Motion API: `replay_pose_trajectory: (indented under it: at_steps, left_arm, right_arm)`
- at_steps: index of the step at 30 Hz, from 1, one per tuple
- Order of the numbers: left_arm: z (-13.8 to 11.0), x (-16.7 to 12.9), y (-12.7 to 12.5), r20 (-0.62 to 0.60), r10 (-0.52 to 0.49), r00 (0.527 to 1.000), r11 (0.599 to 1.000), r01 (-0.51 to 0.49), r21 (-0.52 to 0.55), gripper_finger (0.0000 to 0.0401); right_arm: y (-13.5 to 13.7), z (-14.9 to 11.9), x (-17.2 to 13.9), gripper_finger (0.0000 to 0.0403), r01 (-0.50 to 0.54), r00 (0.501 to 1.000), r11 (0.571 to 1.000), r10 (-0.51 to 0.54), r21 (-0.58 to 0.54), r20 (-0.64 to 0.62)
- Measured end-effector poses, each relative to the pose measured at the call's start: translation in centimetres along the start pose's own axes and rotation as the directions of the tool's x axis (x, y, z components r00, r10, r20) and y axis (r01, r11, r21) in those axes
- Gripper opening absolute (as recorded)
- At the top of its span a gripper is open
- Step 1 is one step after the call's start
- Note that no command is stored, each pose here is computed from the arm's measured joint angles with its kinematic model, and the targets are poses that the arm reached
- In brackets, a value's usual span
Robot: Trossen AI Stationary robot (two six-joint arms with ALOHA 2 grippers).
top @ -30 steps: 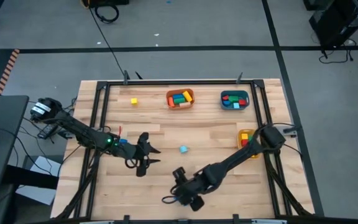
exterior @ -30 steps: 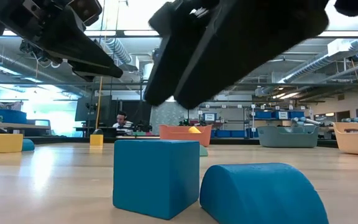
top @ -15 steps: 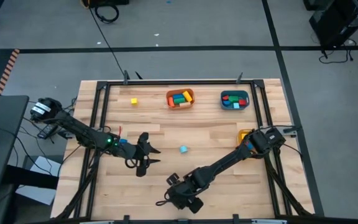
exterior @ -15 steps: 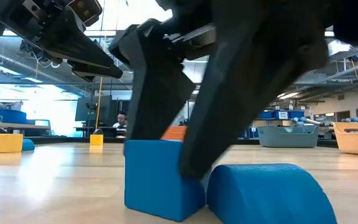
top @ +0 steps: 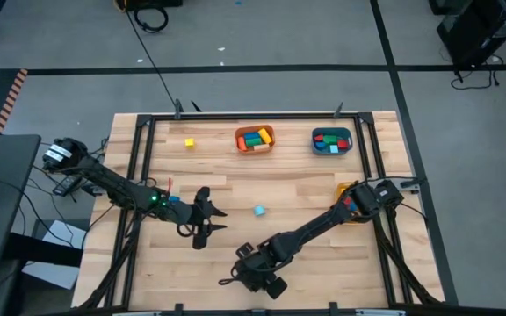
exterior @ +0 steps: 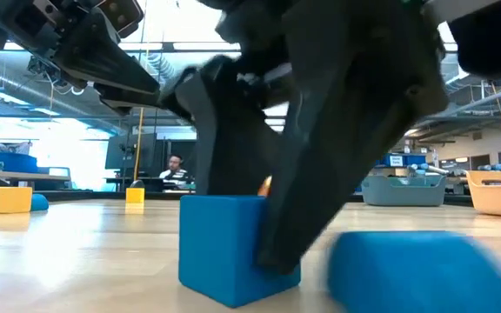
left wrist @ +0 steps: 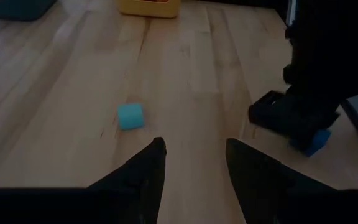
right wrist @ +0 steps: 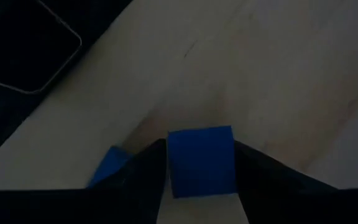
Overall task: Sort blocks by size
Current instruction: Put the blue cube block into the yellow bin
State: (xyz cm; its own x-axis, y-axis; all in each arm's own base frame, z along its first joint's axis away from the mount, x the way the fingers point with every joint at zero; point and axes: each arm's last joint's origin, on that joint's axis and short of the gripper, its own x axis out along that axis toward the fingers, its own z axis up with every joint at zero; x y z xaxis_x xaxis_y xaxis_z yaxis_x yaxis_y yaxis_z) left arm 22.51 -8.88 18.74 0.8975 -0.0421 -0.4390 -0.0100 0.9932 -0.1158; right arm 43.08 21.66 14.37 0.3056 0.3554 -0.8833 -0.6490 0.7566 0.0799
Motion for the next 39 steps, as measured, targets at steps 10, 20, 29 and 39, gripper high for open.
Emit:
replay_pose_trajectory:
  at_steps: [10, 20, 29, 39]
  left_arm:
    - [0.0, 0.0, 0.0, 0.000, 0.000, 1.000, 1.000, 0.000, -0.026, 0.0176]
    - [0.2, 0.0, 0.0, 0.016, -0.005, 1.000, 0.999, 0.006, -0.032, 0.0176]
    - [0.3, 0.0, 0.0, 0.027, -0.007, 1.000, 0.999, 0.008, -0.036, 0.0176]
    - [0.3, 0.0, 0.0, 0.028, -0.006, 1.000, 0.999, 0.007, -0.035, 0.0176]
  right_arm:
    - [-1.0, -0.4, 0.0, 0.0145, -0.003, 1.000, 0.999, 0.003, 0.036, -0.010]
    - [-1.5, -0.9, -7.0, 0.0145, 0.246, 0.965, 0.931, -0.208, 0.269, -0.161]
    - [0.4, -4.8, -13.8, 0.0145, 0.402, 0.915, 0.818, -0.340, 0.410, -0.217]
    - [3.3, -17.0, -18.2, 0.0145, 0.478, 0.855, 0.452, -0.437, 0.754, -0.280]
